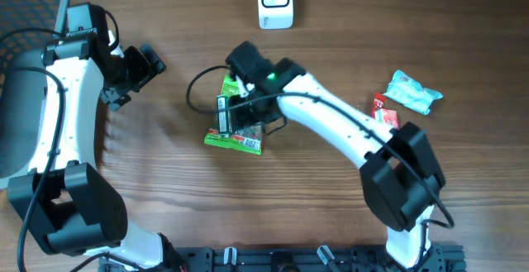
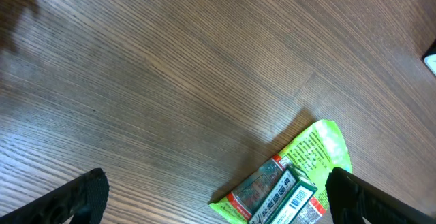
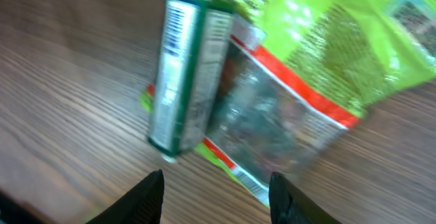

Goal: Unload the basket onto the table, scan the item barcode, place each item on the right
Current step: 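Reach the right gripper to the green AXE oil box by the snack bag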

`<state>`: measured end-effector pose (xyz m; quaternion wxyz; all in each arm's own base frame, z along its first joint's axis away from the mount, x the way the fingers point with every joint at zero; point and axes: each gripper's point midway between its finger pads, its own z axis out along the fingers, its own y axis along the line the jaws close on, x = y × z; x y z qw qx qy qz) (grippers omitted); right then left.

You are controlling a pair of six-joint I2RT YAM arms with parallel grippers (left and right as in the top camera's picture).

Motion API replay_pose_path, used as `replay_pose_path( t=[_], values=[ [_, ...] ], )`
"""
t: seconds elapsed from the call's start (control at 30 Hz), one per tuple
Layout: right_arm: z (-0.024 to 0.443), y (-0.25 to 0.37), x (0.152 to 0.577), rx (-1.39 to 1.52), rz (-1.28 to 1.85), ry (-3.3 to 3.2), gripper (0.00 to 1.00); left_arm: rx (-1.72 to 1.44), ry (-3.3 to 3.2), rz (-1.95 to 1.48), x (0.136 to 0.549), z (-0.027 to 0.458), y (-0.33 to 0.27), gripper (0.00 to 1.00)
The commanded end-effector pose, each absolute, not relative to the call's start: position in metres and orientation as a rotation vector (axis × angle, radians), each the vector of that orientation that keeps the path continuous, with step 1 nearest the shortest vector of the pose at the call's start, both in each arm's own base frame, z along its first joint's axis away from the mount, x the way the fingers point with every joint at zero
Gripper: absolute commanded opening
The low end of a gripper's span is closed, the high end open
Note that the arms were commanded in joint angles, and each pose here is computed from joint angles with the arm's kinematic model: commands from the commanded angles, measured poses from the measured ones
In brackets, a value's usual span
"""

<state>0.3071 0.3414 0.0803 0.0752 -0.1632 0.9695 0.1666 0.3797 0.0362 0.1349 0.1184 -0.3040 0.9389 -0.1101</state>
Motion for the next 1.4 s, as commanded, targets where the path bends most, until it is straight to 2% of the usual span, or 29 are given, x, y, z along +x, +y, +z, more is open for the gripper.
replay_pose_path(
  t=[0.0,0.1,0.2,0.57,0.8,1.03,1.27,1.37],
  values=[
    [0.078,0.353,0.314,-0.411,0.336,2.809,0.50,-0.883,2.759,-0.331,0.379,0.131,0.035,1.00],
    [0.092,0.364,0.323,-0.432,0.094,2.580,0.48,-0.883,2.759,-0.331,0.379,0.131,0.035,1.00],
    [0.098,0.372,0.324,-0.430,0.027,2.485,0.56,-0.883,2.759,-0.331,0.379,0.131,0.035,1.00],
    [0.044,0.384,0.317,-0.496,0.005,2.557,0.58,-0.883,2.759,-0.331,0.379,0.131,0.035,1.00],
    [0.040,0.384,0.316,-0.501,0.007,2.569,0.49,-0.883,2.759,-0.331,0.379,0.131,0.035,1.00],
    [0.027,0.387,0.312,-0.514,0.022,2.599,0.47,-0.882,2.759,-0.331,0.379,0.131,0.035,1.00],
    [0.017,0.385,0.312,-0.522,0.000,2.611,0.29,-0.883,2.759,-0.331,0.379,0.131,0.035,1.00],
    [0.024,0.378,0.317,-0.505,-0.019,2.608,0.17,-0.883,2.759,-0.331,0.379,0.131,0.035,1.00]
  ],
)
